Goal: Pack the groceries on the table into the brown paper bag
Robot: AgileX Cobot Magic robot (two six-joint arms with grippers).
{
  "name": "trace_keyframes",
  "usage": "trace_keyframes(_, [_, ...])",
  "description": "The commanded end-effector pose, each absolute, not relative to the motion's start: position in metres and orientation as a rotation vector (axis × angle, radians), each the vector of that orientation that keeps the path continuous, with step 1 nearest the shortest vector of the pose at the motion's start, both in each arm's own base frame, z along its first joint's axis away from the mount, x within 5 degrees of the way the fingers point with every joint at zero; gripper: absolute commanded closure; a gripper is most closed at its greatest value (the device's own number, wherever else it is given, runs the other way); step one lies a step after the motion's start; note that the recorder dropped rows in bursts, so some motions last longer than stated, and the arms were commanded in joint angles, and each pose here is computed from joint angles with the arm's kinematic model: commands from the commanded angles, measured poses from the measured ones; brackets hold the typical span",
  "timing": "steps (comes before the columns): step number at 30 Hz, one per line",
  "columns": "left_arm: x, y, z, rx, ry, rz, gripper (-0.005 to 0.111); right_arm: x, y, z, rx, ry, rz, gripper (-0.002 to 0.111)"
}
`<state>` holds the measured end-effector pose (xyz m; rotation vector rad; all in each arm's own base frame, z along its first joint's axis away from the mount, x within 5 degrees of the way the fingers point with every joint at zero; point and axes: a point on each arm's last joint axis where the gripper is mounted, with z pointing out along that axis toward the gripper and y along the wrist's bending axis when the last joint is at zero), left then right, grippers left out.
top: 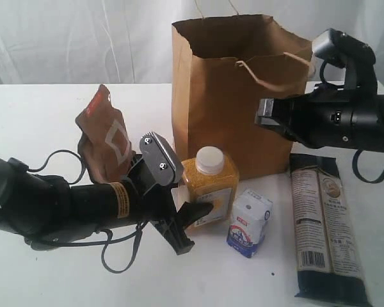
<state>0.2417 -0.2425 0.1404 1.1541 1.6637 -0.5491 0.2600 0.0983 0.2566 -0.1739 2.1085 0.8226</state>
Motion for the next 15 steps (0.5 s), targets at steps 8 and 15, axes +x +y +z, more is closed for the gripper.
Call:
trace_keyframes(8, [0.240, -0.244, 0.140, 1.197, 1.643, -0.554, 0.107, 0.254, 0.095, 0.264, -0.309, 2.091, 0.720, 0.108])
trace_keyframes(15, [0.239, -0.244, 0.140, 1.203, 1.638, -0.555, 0.107, 0.244, 0.088, 0.259, -0.586, 2.143, 0.492, 0.108])
